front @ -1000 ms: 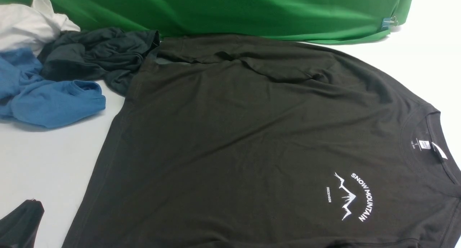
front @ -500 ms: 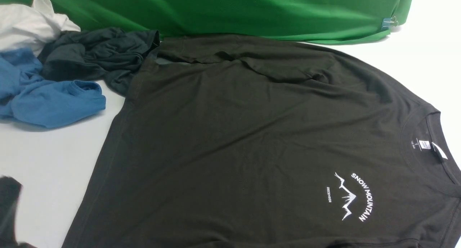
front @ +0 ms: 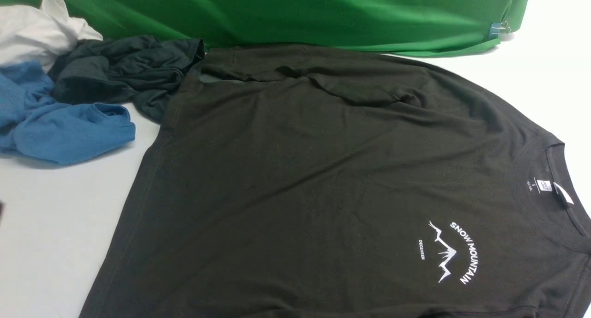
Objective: Fold a long-sleeved shirt on a white desktop.
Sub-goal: 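Grasp the left edge of the dark T-shirt lying flat on the table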
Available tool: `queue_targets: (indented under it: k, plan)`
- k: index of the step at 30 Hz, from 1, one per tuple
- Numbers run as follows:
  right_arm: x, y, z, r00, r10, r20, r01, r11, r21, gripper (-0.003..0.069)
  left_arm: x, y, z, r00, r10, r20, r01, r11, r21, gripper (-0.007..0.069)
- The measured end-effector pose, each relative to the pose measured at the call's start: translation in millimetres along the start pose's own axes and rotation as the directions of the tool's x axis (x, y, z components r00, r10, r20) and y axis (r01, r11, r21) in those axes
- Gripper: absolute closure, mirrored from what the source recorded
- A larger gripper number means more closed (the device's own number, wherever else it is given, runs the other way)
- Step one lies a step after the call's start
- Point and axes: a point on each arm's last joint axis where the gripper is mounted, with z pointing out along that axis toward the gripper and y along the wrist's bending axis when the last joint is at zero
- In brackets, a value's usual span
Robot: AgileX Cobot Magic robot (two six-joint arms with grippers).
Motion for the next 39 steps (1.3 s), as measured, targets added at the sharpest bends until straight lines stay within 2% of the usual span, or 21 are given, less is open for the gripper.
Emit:
queue_targets:
  k: [1, 2, 3, 4, 6, 7, 8, 12, 16, 20, 21, 23, 24, 26, 27, 32, 36, 37, 38, 39]
  plan:
    - [0, 0, 0, 1.0, 0.0, 0.0, 0.0, 1.0, 0.0, 0.0418, -9, -10, 3, 0.994, 0.05, -0.096, -0.046, 0.998, 0.034, 0.0604]
    - [0, 0, 0, 1.0, 0.0, 0.0, 0.0, 1.0, 0.0, 0.0418, -9, -10, 4, 0.994, 0.05, -0.096, -0.049, 0.999, 0.008, 0.0604]
    - [0, 0, 0, 1.0, 0.0, 0.0, 0.0, 1.0, 0.0, 0.0418, -14, -17, 8, 0.978, 0.097, -0.183, -0.087, 0.994, 0.064, 0.0604]
    - [0, 0, 0, 1.0, 0.0, 0.0, 0.0, 1.0, 0.0, 0.0418, -20, -27, 13, 0.933, 0.177, -0.313, -0.146, 0.982, 0.12, 0.0604]
    - [0, 0, 0, 1.0, 0.0, 0.0, 0.0, 1.0, 0.0, 0.0418, -20, -35, 24, 0.83, 0.256, -0.496, -0.181, 0.964, 0.195, 0.0604]
    - [0, 0, 0, 1.0, 0.0, 0.0, 0.0, 1.0, 0.0, 0.0418, -21, -41, 30, 0.747, 0.302, -0.592, -0.198, 0.951, 0.236, 0.0604]
    - [0, 0, 0, 1.0, 0.0, 0.0, 0.0, 1.0, 0.0, 0.0418, -19, -40, 34, 0.734, 0.313, -0.603, -0.196, 0.947, 0.254, 0.0604]
    - [0, 0, 0, 1.0, 0.0, 0.0, 0.0, 1.0, 0.0, 0.0418, -10, -40, 62, 0.555, 0.383, -0.739, -0.212, 0.924, 0.319, 0.0604]
    - [0, 0, 0, 1.0, 0.0, 0.0, 0.0, 1.0, 0.0, 0.0418, 6, -42, 77, 0.439, 0.476, -0.763, -0.164, 0.877, 0.452, 0.0604]
    - [0, 0, 0, 1.0, 0.0, 0.0, 0.0, 1.0, 0.0, 0.0418, 21, -57, 82, 0.379, 0.589, -0.713, -0.127, 0.797, 0.591, 0.0604]
    - [0, 0, 0, 1.0, 0.0, 0.0, 0.0, 1.0, 0.0, 0.0418, 22, -57, 83, 0.375, 0.595, -0.711, -0.126, 0.793, 0.596, 0.0604]
    - [0, 0, 0, 1.0, 0.0, 0.0, 0.0, 1.0, 0.0, 0.0418, 34, -70, 79, 0.305, 0.693, -0.653, -0.11, 0.707, 0.699, 0.0604]
    - [0, 0, 0, 1.0, 0.0, 0.0, 0.0, 1.0, 0.0, 0.0418, 35, -71, 79, 0.296, 0.701, -0.649, -0.11, 0.699, 0.706, 0.0604]
    - [0, 0, 0, 1.0, 0.0, 0.0, 0.0, 1.0, 0.0, 0.0418, 44, -82, 72, 0.243, 0.773, -0.586, -0.093, 0.62, 0.779, 0.0604]
    - [0, 0, 0, 1.0, 0.0, 0.0, 0.0, 1.0, 0.0, 0.0418, 48, -86, 68, 0.211, 0.818, -0.535, -0.079, 0.56, 0.825, 0.0604]
    - [0, 0, 0, 1.0, 0.0, 0.0, 0.0, 1.0, 0.0, 0.0418, 58, -98, 53, 0.132, 0.904, -0.406, -0.042, 0.414, 0.909, 0.0604]
    - [-1, 0, 0, 1.0, 0.015, 0.014, -0.015, 1.0, -0.003, 0.0418, 59, -98, 49, 0.108, 0.915, -0.389, -0.021, 0.393, 0.919, 0.0604]
    - [-3, 1, 0, 0.997, 0.067, 0.033, -0.066, 0.997, -0.031, 0.0418, 59, -98, 48, 0.099, 0.916, -0.388, -0.014, 0.391, 0.92, 0.0604]
    - [-8, 2, 0, 0.974, 0.211, 0.082, -0.208, 0.977, -0.043, 0.0418, 59, -97, 46, 0.087, 0.918, -0.387, -0.003, 0.389, 0.921, 0.0604]
    - [-11, 3, -1, 0.951, 0.288, 0.112, -0.282, 0.957, -0.065, 0.0418, 59, -97, 45, 0.078, 0.919, -0.388, 0.005, 0.388, 0.921, 0.0604]
